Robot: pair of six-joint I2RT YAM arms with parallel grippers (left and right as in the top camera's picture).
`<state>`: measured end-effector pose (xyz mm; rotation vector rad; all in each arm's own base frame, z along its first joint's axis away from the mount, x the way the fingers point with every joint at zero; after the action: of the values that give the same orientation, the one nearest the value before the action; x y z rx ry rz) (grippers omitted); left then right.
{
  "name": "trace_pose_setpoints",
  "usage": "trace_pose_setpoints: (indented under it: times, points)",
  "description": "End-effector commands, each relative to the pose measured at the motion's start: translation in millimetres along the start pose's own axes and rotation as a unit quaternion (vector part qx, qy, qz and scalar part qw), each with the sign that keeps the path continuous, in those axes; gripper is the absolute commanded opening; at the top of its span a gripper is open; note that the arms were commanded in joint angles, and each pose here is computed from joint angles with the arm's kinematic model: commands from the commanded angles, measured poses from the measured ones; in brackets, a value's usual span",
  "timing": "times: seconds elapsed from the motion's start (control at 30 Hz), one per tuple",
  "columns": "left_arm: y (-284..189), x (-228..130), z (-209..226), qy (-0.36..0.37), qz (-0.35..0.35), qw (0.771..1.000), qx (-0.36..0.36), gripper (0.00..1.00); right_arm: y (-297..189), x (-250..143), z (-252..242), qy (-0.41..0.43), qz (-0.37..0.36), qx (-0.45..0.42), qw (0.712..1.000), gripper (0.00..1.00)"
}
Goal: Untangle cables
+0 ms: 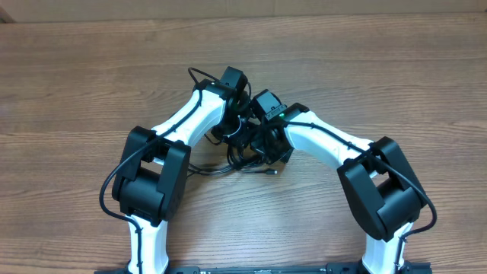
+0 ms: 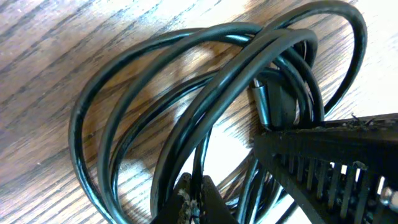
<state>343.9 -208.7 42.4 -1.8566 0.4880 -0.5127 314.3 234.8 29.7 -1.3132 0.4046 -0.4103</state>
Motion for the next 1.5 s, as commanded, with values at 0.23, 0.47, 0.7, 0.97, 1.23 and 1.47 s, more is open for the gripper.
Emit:
trace_pose_setpoints:
  times: [0.23,0.47,0.7,0.97,1.23,1.47]
  points:
    - [6,-1,-9,0.004,0.006,1.000,-0.017,0.04,-38,-8,40,-0.143,0.133,0.181,0.964,0.04]
    - [6,-1,-8,0.002,0.006,1.000,-0.013,0.04,-63,-10,41,-0.164,0.145,0.217,0.951,0.04]
    - [6,0,-8,0.003,0.003,1.000,-0.013,0.04,-67,-9,45,-0.163,0.153,0.237,0.945,0.04]
    - [6,0,-8,0.003,0.003,1.000,-0.013,0.04,-86,-2,60,-0.168,0.177,0.316,0.917,0.04]
    - [6,-1,-3,-0.004,0.006,1.000,0.003,0.04,-83,-10,26,-0.135,0.230,0.266,0.926,0.04]
    - [6,-2,4,-0.029,0.008,0.999,0.026,0.04,-72,-12,0,-0.139,0.221,0.190,0.946,0.04]
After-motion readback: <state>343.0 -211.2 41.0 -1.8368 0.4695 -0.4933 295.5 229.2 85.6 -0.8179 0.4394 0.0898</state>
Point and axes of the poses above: each gripper's point midway between its finger pads, its own y axis out along the fingers, its own z axis along the line the jaws close on, x = y × z, the point moved 3 cm from there along -y, back along the fingers, and after that the axes turned 5 degrees about y, right-handed, at the moved point
